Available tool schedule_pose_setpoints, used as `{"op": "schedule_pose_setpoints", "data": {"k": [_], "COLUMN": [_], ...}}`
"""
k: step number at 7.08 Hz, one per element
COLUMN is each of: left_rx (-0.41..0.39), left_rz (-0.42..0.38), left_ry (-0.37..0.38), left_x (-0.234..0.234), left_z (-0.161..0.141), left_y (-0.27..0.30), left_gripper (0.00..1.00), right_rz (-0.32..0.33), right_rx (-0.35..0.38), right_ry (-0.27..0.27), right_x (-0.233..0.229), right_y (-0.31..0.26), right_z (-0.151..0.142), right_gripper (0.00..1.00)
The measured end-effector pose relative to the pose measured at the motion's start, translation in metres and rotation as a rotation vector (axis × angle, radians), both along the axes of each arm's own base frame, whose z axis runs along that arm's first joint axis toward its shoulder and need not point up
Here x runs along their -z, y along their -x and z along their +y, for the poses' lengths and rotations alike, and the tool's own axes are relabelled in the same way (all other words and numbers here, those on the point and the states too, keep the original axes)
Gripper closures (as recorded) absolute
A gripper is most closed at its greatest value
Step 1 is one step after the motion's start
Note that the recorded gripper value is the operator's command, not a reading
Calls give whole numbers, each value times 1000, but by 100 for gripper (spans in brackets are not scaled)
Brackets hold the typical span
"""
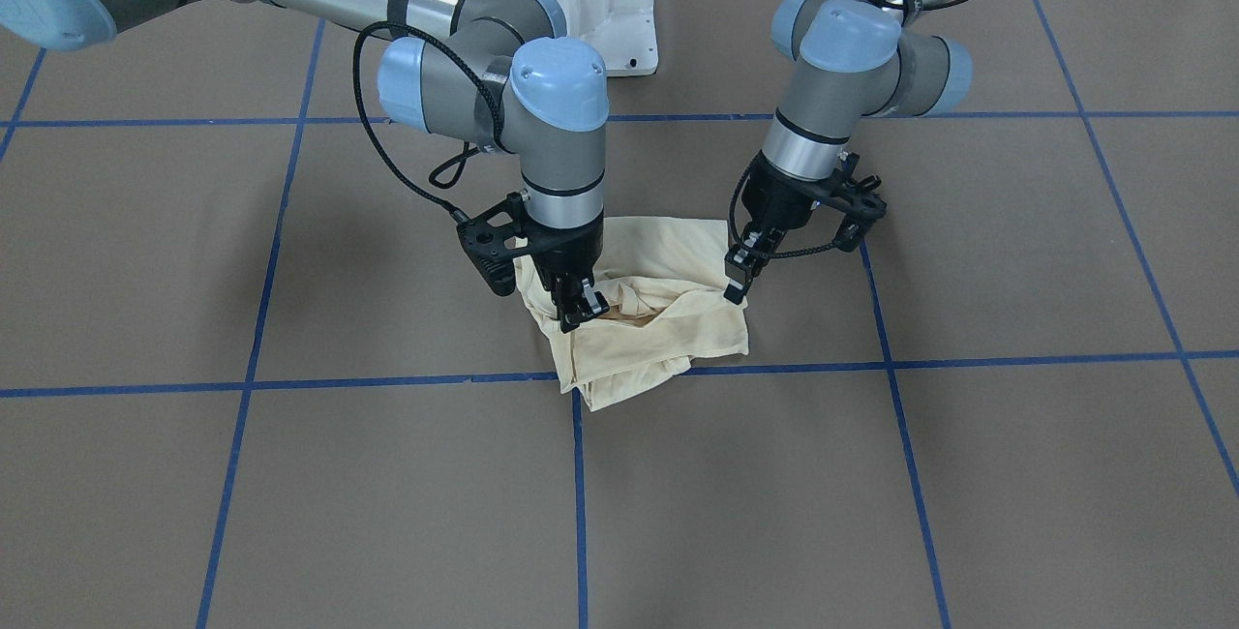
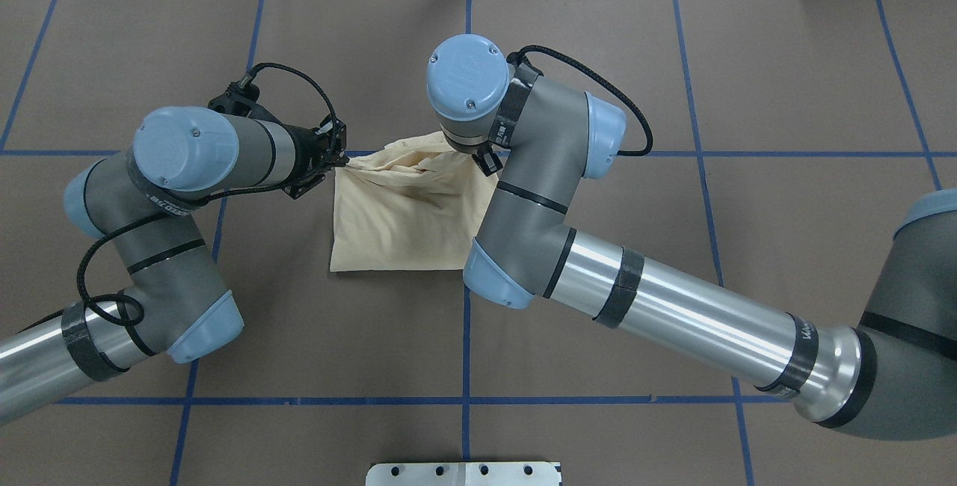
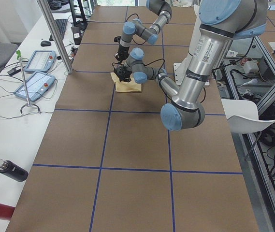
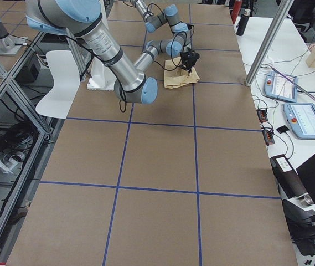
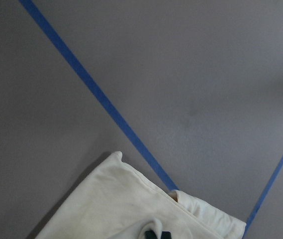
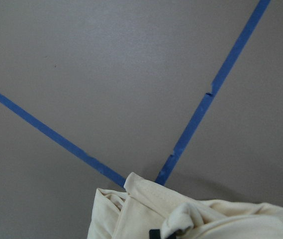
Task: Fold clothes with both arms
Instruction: 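Fold the near edge over toward the far edge with both grippers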
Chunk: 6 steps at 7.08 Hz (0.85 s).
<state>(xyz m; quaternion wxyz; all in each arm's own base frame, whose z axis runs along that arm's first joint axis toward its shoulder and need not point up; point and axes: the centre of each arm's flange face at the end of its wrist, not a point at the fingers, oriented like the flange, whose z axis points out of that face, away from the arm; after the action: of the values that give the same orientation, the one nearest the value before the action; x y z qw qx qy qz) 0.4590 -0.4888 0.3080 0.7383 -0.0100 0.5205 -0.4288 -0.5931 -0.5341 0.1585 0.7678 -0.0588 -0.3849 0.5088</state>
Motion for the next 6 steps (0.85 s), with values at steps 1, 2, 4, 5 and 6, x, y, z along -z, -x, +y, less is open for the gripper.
{"op": "schedule_pose_setpoints", "data": {"k": [1, 2, 4, 5, 6], "left_rx": [1, 3, 16, 24, 35], "left_rz": [-4, -4, -6, -8, -10], "left_ry": [-5, -7, -11, -13, -16], "left_x": [-14, -24, -30, -31, -30], "left_z": [-7, -11, -20, -25, -31], "left_y": [-4, -7, -3, 1, 5], "left_gripper": [100, 100, 100, 100, 100], "right_rz": [-3, -11, -33, -45, -52], "right_rx": [6, 13, 11, 7, 3], "right_ry": [-9, -18, -35, -42, -45], "right_x": [-3, -8, -8, -8, -11], "right_y": [2, 6, 12, 16, 20], "right_z": [-13, -22, -40, -50, -58], "right_gripper": [100, 100, 89, 74, 69]}}
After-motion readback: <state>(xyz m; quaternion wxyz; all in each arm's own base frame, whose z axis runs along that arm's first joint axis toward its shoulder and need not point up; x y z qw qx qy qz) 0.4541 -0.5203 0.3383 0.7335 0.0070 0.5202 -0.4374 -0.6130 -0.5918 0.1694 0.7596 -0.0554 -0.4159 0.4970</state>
